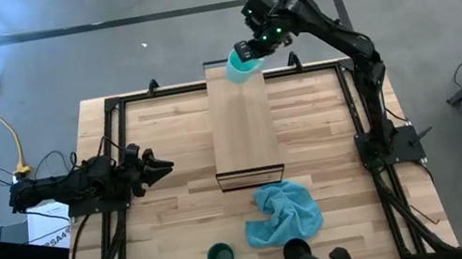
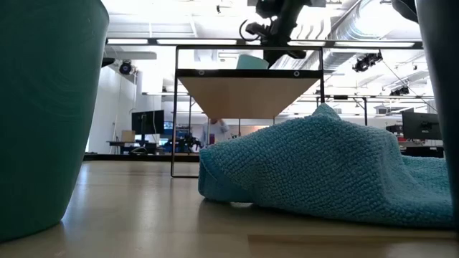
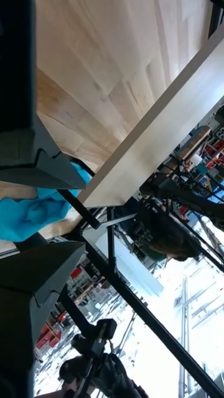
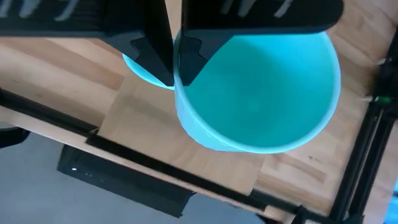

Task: Stack small to large cups/mugs on shelf
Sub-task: Put the blue mug on the shelf

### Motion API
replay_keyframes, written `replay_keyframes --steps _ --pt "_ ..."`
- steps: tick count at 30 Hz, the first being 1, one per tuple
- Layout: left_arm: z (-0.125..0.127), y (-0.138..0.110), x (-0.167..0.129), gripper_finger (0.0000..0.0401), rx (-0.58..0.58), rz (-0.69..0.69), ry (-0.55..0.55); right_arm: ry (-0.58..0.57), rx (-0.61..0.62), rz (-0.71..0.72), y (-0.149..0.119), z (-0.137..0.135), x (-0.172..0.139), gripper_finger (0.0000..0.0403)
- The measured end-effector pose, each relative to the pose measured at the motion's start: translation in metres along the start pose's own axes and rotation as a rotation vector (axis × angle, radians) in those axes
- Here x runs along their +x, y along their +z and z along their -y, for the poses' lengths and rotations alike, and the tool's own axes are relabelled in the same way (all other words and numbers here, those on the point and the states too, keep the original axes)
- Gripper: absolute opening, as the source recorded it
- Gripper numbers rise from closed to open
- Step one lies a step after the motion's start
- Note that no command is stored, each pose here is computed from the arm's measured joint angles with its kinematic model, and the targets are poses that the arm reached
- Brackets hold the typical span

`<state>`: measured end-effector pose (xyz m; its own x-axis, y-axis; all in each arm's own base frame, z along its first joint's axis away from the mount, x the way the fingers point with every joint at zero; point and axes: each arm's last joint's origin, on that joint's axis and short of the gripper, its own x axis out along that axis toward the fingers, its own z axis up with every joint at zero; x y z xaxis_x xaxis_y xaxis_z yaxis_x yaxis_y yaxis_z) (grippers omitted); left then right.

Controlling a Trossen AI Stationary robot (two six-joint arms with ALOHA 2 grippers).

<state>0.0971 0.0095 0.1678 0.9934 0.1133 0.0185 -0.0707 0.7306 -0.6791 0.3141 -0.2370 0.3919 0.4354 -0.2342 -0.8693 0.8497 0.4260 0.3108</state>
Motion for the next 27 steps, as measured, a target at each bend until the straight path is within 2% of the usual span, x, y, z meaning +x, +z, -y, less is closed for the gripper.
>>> replay_keyframes --steps 15,27 --pt "0.000 0.001 0.000 0.0136 0.006 0.025 0.020 -0.014 0.010 -0.026 -0.002 -0.014 0.027 0.0000" --pt "0.000 0.001 0.000 0.0136 0.008 0.019 0.013 -0.040 -0.030 -0.033 -0.003 -0.013 0.029 0.0000"
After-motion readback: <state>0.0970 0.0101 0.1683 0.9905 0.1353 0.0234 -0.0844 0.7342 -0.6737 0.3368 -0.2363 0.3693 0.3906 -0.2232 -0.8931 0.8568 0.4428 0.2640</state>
